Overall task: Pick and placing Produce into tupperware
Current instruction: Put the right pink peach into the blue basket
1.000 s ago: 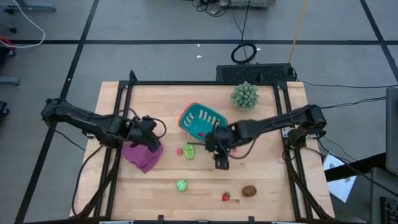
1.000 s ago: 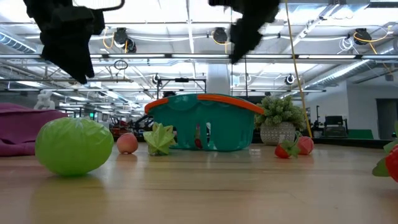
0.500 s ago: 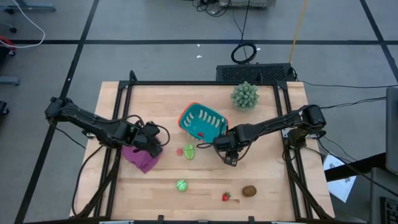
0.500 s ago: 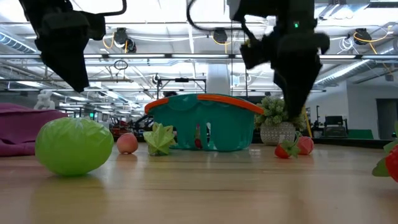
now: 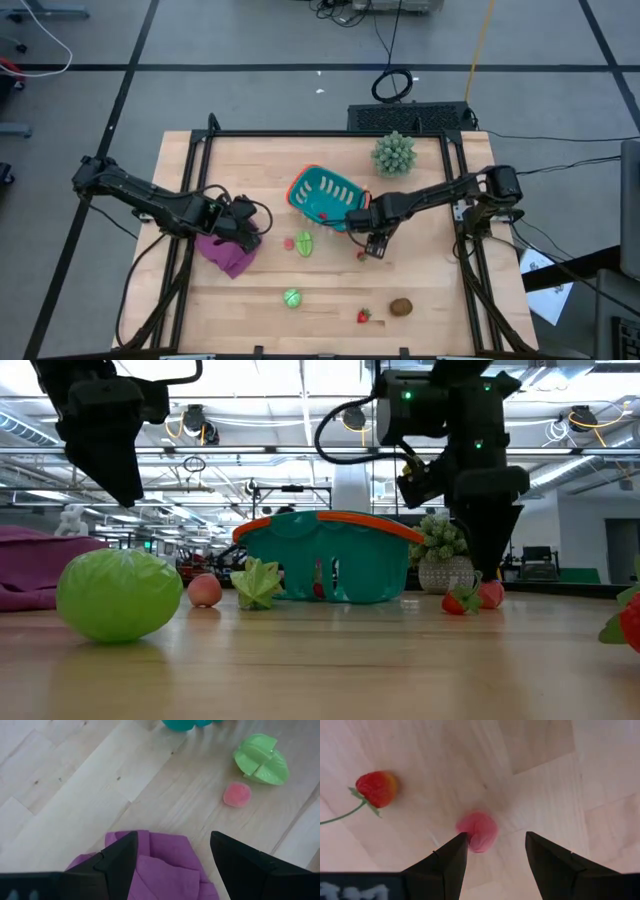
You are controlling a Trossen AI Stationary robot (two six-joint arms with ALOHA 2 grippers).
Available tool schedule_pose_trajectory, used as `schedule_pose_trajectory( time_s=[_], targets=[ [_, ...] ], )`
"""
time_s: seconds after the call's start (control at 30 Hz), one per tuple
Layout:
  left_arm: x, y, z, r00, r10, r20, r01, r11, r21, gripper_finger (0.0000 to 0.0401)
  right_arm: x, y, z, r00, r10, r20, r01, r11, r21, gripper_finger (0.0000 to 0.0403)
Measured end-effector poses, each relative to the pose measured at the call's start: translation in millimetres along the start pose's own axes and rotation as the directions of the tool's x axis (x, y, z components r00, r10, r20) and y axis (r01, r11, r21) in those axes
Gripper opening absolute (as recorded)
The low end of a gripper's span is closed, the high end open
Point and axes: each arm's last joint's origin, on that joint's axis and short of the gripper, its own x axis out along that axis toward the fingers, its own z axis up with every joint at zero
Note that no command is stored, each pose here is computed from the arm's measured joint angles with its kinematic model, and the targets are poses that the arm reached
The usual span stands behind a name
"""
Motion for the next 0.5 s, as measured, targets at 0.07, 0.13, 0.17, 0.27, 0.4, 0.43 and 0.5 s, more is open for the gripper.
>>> schedule_pose_trajectory(
  time_s=[0.07, 0.13, 0.17, 0.27, 0.4, 0.43, 0.5],
  targets=[
    [0.1, 0.0, 0.0, 1.0, 0.0, 0.0, 0.0, 1.0, 0.0, 0.0253, 1.4, -2.7, 1.7, 1.0, 0.004, 0.008, -0.004, 1.0, 0.003, 0.0192],
    [0.1, 0.0, 0.0, 1.0, 0.0, -0.001, 0.0, 1.0, 0.0, 0.0253, 2.5, -5.8, 2.4, 1.0, 0.004, 0.006, -0.004, 1.0, 0.01, 0.0192],
    [0.1, -0.1, 0.0, 1.0, -0.001, -0.002, 0.001, 1.0, 0.0, 0.0253, 2.9, -7.2, 2.5, 1.0, 0.003, 0.005, -0.003, 1.0, 0.012, 0.0192],
    [0.1, -0.1, -0.1, 1.0, -0.001, -0.003, 0.001, 1.0, -0.001, 0.0253, 4.3, -10.4, 2.7, 1.0, 0.005, -0.002, -0.005, 1.0, 0.014, 0.0192],
    [0.1, 0.0, -0.1, 1.0, -0.001, -0.003, 0.001, 1.0, -0.001, 0.0253, 5.1, -10.6, 2.5, 1.0, 0.006, -0.003, -0.006, 1.0, 0.014, 0.0192],
    [0.1, 0.0, -0.1, 1.0, -0.001, -0.003, 0.001, 1.0, -0.001, 0.0253, 5.1, -10.4, 2.6, 1.0, 0.007, -0.001, -0.007, 1.0, 0.014, 0.0192],
    [0.1, -0.1, -0.1, 1.0, -0.001, -0.003, 0.001, 1.0, -0.001, 0.0253, 5.1, -9.4, 3.1, 1.0, 0.012, 0.005, -0.012, 1.0, 0.012, 0.0192]
  ],
)
